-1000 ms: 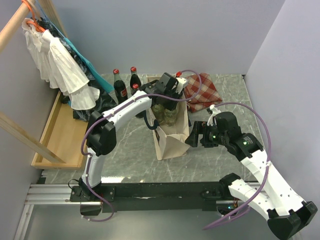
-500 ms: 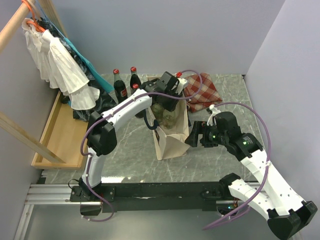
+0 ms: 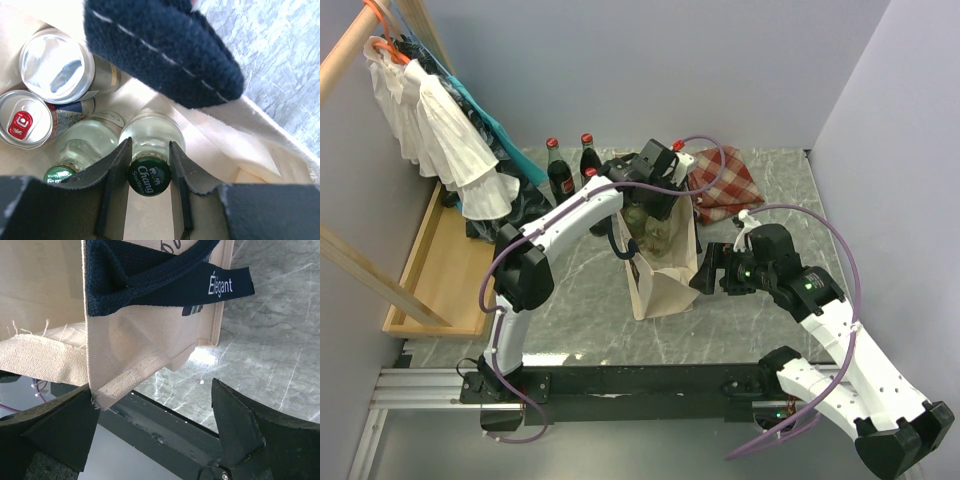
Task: Take the beverage out of the canvas bag
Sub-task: Take out the drink from the canvas bag.
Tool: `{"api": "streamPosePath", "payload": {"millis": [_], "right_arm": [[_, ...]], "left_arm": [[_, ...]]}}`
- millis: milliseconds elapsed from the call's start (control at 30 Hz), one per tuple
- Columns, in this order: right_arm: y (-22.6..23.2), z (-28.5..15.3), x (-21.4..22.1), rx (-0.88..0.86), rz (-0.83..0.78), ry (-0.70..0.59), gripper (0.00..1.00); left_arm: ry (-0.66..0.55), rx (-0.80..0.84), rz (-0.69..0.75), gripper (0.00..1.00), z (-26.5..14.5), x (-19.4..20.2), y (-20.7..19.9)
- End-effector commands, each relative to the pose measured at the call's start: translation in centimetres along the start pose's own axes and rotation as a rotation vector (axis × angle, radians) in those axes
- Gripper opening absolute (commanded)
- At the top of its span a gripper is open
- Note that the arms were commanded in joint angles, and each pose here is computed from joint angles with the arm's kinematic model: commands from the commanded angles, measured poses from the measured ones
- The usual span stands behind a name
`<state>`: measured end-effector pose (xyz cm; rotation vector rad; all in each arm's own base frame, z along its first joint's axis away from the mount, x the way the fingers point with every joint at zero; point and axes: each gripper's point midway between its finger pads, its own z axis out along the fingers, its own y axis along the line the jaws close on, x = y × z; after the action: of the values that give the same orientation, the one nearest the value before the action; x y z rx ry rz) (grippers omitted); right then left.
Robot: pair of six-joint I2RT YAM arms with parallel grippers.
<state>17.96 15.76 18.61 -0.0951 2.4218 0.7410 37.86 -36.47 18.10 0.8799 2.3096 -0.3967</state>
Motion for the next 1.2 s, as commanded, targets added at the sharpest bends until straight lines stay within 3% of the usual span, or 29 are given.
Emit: {"api": "streamPosePath", "payload": {"millis": [0, 533, 1167], "right_arm": [[-0.6, 0.1, 0.8, 0.024, -0.021, 0.029, 0.93], [-0.5, 0.2, 0.6, 0.022, -0.018, 0.029, 0.92], [-0.8, 0.3, 1.0, 0.025, -0.015, 0.025, 0.92]], "left_arm": [[-0.296, -0.062, 0.029, 0.01, -6.3, -8.3, 1.0], [-0.484, -0.054, 0.009, 0.01, -12.2, -12.2, 0.6], [-0.558, -0.017, 0.012, 0.01, -15.5, -13.5, -0.3]]}}
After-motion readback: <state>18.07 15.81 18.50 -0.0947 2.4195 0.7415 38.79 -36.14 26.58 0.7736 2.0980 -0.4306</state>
